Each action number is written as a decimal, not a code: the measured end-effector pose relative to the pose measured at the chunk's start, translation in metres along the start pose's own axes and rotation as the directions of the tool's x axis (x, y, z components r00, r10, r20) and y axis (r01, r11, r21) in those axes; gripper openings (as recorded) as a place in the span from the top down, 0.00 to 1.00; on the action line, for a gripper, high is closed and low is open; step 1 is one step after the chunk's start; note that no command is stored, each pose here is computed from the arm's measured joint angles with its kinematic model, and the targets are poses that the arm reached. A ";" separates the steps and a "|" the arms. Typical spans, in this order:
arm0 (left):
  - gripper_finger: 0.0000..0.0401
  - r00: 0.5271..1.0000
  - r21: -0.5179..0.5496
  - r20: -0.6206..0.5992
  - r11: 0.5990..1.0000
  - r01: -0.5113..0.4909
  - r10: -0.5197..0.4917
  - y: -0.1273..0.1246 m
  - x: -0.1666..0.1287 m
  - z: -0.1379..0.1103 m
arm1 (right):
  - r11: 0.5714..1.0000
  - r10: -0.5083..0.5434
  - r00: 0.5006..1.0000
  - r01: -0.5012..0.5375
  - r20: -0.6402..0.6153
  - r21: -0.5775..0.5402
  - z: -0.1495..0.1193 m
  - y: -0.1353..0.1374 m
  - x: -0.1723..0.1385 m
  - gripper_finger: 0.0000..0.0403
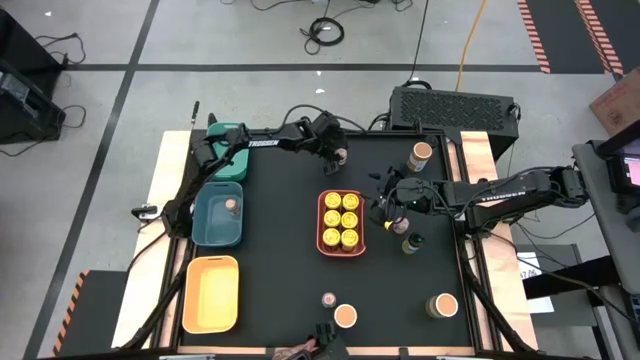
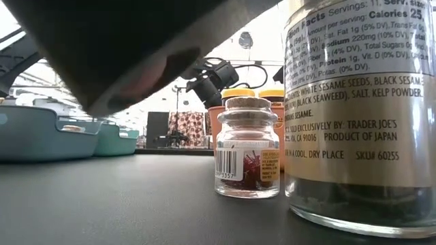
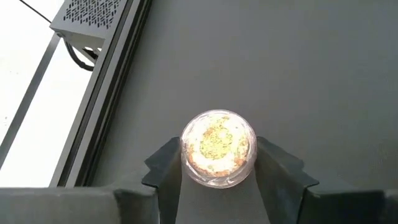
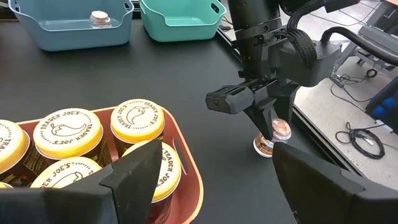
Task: Sort spices by type
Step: Put the brown seasoning bottle in the blue bin
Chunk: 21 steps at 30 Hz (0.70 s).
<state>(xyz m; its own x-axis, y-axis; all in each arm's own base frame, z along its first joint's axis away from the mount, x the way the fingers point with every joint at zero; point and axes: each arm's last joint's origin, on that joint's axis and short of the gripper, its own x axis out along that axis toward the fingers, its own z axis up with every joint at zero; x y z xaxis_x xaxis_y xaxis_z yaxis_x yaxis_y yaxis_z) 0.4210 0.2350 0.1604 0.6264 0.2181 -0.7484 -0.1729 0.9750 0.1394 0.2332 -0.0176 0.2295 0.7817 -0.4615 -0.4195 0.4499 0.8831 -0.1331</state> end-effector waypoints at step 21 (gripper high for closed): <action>0.58 0.995 0.021 -0.058 0.996 0.087 -0.086 -0.015 -0.157 0.034 | 1.000 0.000 1.000 0.000 0.002 -0.004 0.000 0.000 0.000 0.26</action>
<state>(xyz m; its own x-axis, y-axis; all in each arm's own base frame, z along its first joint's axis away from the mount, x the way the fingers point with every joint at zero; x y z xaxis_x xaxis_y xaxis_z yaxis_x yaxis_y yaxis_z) 0.3506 0.1877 0.2977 0.5941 0.1307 -0.7937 -0.1019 0.9910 0.0870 0.2334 -0.0176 0.2296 0.7827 -0.4615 -0.4177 0.4480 0.8835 -0.1368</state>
